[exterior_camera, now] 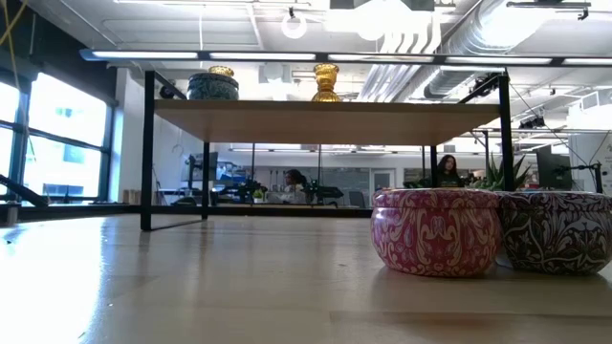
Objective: Pick & Place candle stick holders
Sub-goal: Put the pink scented candle on the shelf aligned with the other scented candle
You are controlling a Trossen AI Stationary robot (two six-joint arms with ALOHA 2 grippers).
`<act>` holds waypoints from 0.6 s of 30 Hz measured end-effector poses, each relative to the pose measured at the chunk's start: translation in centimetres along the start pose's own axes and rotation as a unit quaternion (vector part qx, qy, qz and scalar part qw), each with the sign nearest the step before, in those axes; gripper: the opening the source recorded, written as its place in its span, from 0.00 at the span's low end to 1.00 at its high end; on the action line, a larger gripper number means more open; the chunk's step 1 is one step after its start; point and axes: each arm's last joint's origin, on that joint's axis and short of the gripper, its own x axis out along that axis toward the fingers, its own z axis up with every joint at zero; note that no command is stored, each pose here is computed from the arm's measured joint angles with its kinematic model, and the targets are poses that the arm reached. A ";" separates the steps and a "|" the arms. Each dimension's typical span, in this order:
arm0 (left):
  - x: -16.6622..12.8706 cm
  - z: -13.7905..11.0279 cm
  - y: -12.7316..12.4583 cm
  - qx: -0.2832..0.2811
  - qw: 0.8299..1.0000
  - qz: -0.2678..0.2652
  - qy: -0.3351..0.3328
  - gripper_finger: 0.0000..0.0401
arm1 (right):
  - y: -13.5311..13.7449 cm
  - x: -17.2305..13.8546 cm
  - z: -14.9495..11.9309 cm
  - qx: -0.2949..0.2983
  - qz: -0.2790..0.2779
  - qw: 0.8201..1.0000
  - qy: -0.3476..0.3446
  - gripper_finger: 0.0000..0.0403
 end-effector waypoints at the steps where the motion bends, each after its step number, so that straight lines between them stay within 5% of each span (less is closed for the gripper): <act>1: 0.0 0.0 -0.1 -0.002 1.000 -0.010 -0.001 0.94 | 0.0 0.0 0.0 0.001 0.000 1.000 0.000 0.48; 5: 0.0 0.0 -0.2 -0.025 0.999 -0.026 0.000 0.94 | 0.0 0.0 0.0 0.005 0.000 1.000 0.000 0.48; 12: 0.5 -0.2 0.0 -0.070 0.997 0.022 0.004 0.94 | 0.0 0.0 0.0 0.005 0.000 1.000 0.000 0.48; 18: 1.2 -0.6 -0.2 -0.040 0.998 0.034 0.019 0.94 | 0.0 0.0 0.0 0.005 0.000 1.000 0.000 0.48</act>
